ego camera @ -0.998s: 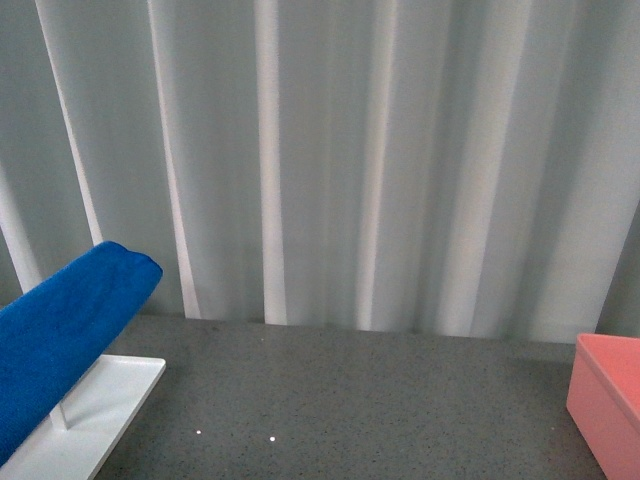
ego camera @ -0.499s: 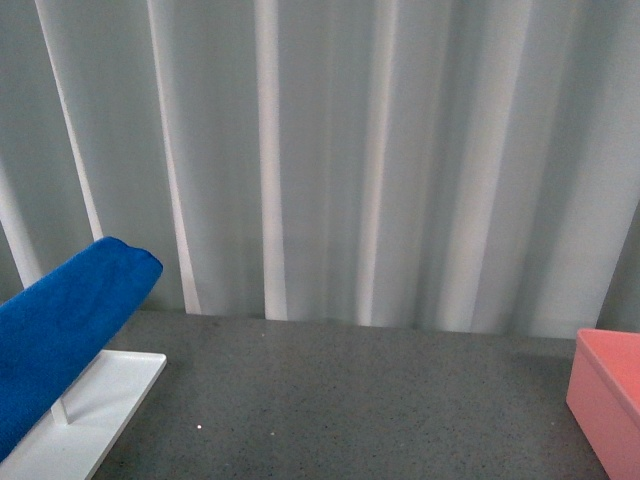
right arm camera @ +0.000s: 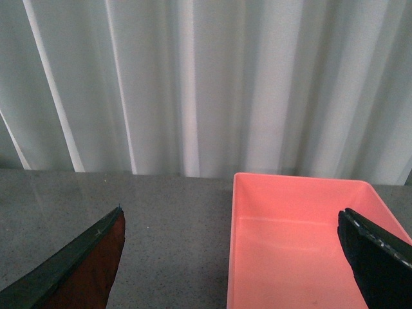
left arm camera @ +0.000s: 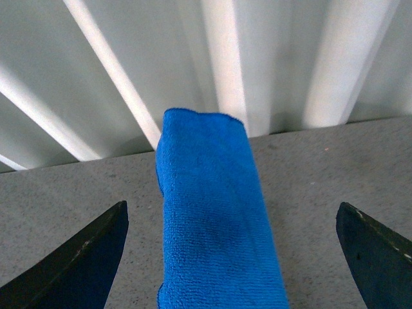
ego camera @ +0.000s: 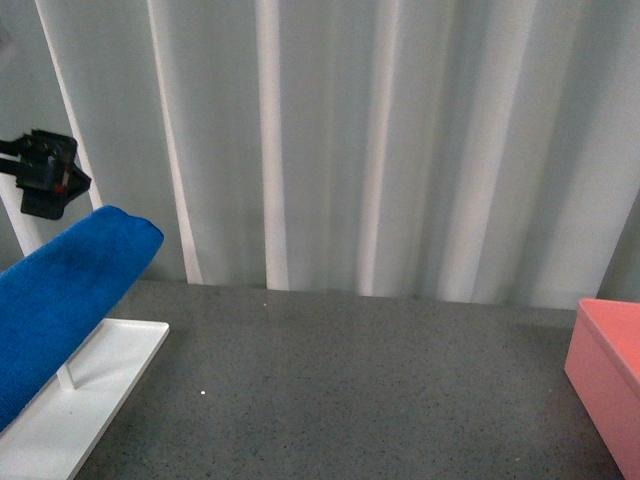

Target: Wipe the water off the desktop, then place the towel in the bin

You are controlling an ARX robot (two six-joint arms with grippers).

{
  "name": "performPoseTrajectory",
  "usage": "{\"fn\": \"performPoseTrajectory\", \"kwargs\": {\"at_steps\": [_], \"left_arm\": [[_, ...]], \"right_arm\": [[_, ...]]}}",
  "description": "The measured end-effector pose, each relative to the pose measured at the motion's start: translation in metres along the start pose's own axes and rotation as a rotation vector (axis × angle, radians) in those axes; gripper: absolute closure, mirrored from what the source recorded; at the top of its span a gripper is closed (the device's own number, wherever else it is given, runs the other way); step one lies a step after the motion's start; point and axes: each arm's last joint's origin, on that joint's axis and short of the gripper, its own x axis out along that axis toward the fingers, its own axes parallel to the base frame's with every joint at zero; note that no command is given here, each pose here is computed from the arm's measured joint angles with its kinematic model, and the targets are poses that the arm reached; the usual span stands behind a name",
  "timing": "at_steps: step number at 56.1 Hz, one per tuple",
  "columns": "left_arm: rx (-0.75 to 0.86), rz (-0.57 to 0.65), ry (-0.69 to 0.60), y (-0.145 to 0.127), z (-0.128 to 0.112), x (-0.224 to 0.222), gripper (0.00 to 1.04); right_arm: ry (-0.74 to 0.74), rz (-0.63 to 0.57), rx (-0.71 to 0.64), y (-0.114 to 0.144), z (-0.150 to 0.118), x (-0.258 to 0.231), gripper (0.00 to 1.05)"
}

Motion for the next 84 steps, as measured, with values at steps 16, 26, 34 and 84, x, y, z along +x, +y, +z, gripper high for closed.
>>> {"fn": "performPoseTrajectory", "kwargs": {"at_steps": [16,26,34,84], "left_arm": [[0.025,-0.007,0.113,-0.013,-0.029,0.029,0.07],[0.018,0.022,0.133,-0.015,-0.039,0.037,0.07],[0.009,0.033,0.157,-0.014,-0.047,0.042,0.07],[-0.087,0.040,0.202,-0.014,-0.057,0.040,0.86]], "right_arm": [[0.000,0.000,0.000,0.000,0.000,0.000,0.07],[0.000,0.000,0.000,0.000,0.000,0.000,0.07],[0.000,0.000,0.000,0.000,0.000,0.000,0.07],[0.000,0.000,0.000,0.000,0.000,0.000,0.07]]}}
